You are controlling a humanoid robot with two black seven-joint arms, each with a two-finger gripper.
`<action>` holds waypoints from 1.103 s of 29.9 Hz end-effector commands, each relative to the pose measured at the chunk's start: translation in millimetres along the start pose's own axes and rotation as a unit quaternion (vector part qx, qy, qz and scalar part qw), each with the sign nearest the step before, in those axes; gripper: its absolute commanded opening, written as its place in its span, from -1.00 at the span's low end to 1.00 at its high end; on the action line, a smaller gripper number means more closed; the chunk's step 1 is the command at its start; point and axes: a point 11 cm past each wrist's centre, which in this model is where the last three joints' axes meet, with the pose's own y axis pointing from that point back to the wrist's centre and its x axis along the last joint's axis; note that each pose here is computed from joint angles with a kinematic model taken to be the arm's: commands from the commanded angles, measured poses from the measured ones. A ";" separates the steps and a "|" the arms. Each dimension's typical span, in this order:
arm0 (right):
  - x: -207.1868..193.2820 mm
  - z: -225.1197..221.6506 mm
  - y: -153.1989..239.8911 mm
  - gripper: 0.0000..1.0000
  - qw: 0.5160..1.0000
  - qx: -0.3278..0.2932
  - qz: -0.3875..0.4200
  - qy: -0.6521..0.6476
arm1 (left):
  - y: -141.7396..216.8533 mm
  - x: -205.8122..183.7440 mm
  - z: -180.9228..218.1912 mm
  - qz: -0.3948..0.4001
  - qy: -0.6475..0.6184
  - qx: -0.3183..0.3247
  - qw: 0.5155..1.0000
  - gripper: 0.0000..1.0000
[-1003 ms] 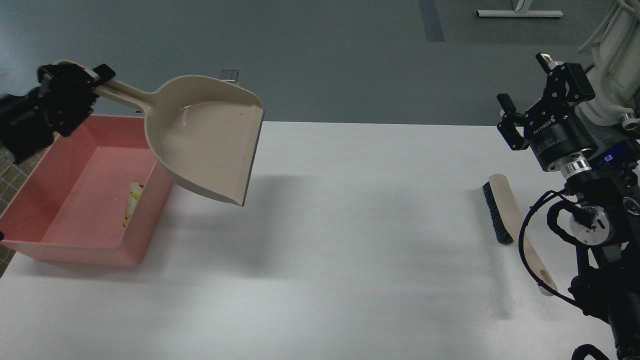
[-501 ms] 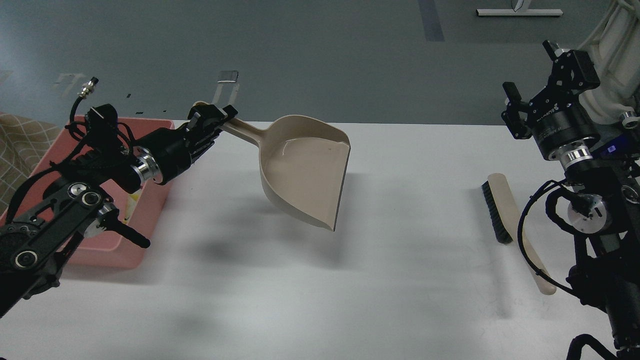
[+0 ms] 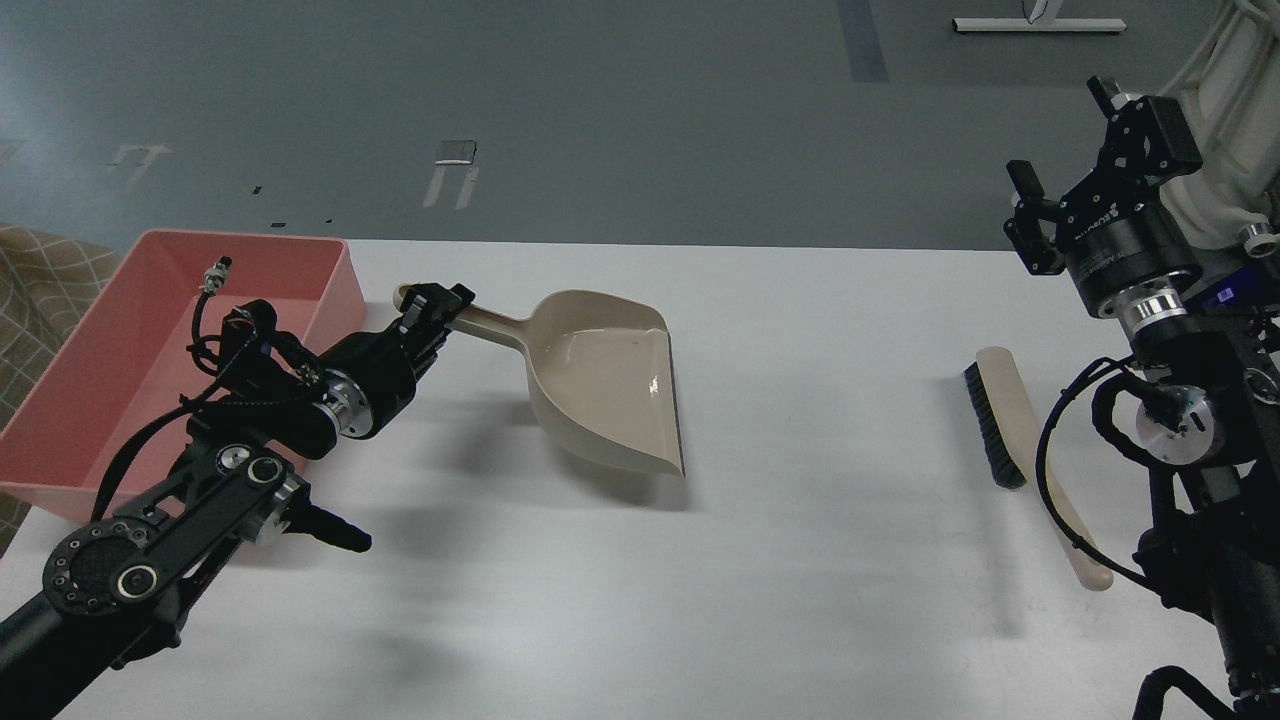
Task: Sweep and dump garbage into bin
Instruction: 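Bring the empty dustpan back and set it on the table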
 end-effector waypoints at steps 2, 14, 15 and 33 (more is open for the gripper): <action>0.0 1.0 0.6 1.00 1.000 -0.001 0.000 0.000 | -0.4 -14.9 -2.6 0.002 0.002 -0.002 1.000 -0.77; 2.8 -1.0 1.2 1.00 1.000 -0.001 0.002 0.004 | -15.7 -53.0 0.1 0.014 0.057 0.006 0.998 -0.76; 2.8 -1.0 1.2 1.00 1.000 -0.001 0.002 0.004 | -15.7 -50.1 -1.7 0.017 0.056 0.007 0.998 -0.75; 3.4 0.8 3.0 1.00 1.000 -0.003 0.003 0.003 | -13.8 -44.5 -3.3 0.022 0.057 0.003 0.998 0.17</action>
